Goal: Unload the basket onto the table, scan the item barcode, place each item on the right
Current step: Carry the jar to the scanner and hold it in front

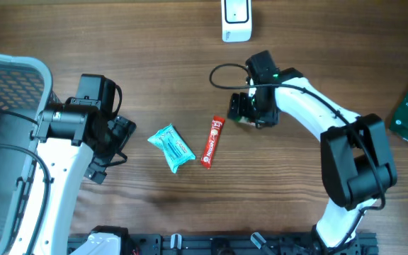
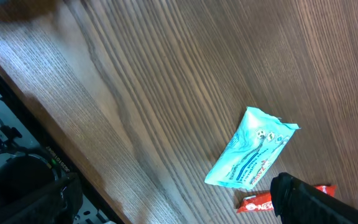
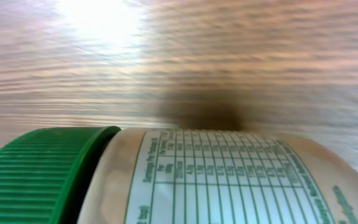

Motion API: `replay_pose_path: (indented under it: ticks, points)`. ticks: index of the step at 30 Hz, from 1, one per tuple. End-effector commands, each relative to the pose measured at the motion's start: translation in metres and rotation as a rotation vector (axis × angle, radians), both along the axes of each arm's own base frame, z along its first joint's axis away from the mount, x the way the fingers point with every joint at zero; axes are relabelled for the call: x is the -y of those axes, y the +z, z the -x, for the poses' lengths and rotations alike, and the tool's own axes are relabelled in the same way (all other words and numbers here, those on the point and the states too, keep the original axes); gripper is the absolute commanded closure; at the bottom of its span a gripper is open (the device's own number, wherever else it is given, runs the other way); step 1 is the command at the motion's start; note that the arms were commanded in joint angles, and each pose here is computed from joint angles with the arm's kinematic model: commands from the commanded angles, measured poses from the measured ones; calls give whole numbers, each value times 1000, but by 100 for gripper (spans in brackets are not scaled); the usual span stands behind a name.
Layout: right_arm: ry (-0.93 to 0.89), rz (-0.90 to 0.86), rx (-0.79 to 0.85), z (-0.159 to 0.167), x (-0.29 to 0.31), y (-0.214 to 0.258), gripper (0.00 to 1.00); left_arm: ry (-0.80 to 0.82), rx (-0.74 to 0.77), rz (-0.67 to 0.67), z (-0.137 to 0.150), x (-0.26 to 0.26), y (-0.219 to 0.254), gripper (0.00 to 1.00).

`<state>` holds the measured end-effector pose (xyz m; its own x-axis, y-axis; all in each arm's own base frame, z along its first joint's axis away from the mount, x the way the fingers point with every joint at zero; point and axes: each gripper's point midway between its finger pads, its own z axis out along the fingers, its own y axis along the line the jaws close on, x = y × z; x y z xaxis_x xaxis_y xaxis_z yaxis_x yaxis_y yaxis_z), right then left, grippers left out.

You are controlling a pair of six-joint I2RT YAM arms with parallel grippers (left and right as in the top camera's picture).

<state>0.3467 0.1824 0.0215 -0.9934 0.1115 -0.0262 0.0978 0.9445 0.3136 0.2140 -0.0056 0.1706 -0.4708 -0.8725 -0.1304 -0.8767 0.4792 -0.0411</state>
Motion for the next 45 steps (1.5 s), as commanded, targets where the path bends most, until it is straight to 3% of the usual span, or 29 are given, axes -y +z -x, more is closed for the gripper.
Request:
replay_pose_path:
  ticks: [1, 3, 4, 7, 11, 17, 29, 34, 41, 45]
  points:
    - [-39, -258, -16, -17, -29, 31, 19, 0, 22, 2, -2, -1, 5, 0]
    - [-50, -405, -67, -15, -41, 54, 19, 0, 22, 2, -2, -1, 5, 0]
    - [-39, -601, -147, -7, -57, 84, 18, 0, 22, 2, -2, -1, 5, 0]
    - [56, -945, -260, 11, -75, 140, 13, 0, 22, 2, -2, -1, 5, 0]
    - [188, -1267, -347, 27, -78, 198, 12, 0, 22, 2, -2, -1, 5, 0]
    - [143, -1261, -419, 32, -77, 213, 13, 0, 22, 2, -2, -1, 5, 0]
    - [254, -1282, -268, 87, -61, 303, 15, 0, 22, 2, -2, -1, 5, 0]
    - [367, -1275, -80, 93, -60, 311, 20, 0, 22, 2, -2, -1, 5, 0]
    - [263, -925, 186, 41, -59, 259, 18, 0, 22, 2, -2, -1, 5, 0]
    - [116, -555, 510, -33, -29, 231, 18, 0, 22, 2, -2, -1, 5, 0]
